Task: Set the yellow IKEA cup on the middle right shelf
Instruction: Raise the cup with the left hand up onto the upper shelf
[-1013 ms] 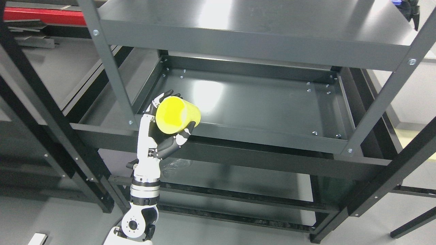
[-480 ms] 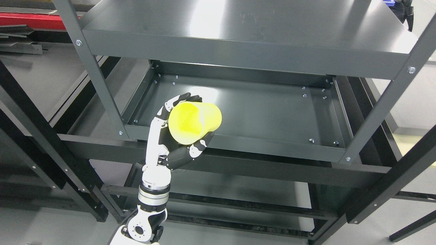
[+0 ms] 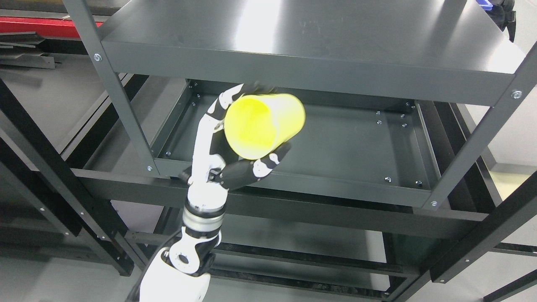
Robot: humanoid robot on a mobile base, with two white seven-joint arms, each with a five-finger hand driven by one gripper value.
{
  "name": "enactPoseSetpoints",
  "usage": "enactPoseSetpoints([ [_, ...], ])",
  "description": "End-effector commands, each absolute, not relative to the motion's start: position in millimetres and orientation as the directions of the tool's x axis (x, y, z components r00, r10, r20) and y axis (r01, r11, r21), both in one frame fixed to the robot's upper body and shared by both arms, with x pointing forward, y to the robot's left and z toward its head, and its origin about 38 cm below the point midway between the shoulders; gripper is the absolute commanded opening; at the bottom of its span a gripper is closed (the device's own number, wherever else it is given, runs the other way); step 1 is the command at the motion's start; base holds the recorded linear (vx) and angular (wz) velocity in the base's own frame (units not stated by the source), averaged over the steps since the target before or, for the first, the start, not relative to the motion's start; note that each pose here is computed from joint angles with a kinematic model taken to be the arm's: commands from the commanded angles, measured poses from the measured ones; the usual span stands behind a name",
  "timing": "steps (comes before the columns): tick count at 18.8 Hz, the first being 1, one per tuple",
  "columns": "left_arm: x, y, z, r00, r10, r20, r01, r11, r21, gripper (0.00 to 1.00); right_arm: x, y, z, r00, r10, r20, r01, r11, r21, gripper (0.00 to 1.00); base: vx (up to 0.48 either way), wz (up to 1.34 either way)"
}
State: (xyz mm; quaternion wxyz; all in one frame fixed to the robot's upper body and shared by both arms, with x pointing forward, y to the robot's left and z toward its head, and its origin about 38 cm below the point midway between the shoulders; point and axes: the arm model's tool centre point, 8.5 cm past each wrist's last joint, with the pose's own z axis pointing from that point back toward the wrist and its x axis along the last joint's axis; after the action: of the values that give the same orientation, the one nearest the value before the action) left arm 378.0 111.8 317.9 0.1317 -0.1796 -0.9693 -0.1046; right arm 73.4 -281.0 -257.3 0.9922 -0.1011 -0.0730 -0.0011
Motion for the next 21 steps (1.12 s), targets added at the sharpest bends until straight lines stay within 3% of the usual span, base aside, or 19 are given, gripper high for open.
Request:
enactPoseSetpoints([
  [1,355,66,368,-0.884,0.441,0.157,0.468,0.833,0.294,0.00,64,-290.9,-257,0.991,0.006,0.132,0.022,0.977,-0.213,0.99,0.017,0.00],
  [5,356,67,396,-0.886,0.455,0.094,0.461,0.839,0.288,0.00,65,-290.9,-257,0.991,0.006,0.133,0.022,0.977,-0.213,0.99,0.005,0.00],
  [11,371,78,462,-0.900,0.427,0.085,0.436,0.887,0.154,0.00,64,-290.9,-257,0.991,0.006,0.132,0.022,0.977,-0.213,1.00,0.000,0.00],
  [15,385,75,492,-0.907,0.363,0.211,0.384,0.921,0.066,0.00,64,-290.9,-257,0.991,0.006,0.132,0.022,0.977,-0.213,0.99,0.005,0.00],
  [18,396,60,499,-0.874,0.334,0.354,0.381,0.922,0.069,0.00,64,-290.8,-257,0.991,0.008,0.131,0.021,0.977,-0.213,0.99,0.000,0.00],
  [21,413,61,510,-0.831,0.212,0.515,0.257,0.966,0.018,0.00,64,-290.9,-257,0.991,0.006,0.132,0.022,0.977,-0.213,0.99,0.006,0.00],
])
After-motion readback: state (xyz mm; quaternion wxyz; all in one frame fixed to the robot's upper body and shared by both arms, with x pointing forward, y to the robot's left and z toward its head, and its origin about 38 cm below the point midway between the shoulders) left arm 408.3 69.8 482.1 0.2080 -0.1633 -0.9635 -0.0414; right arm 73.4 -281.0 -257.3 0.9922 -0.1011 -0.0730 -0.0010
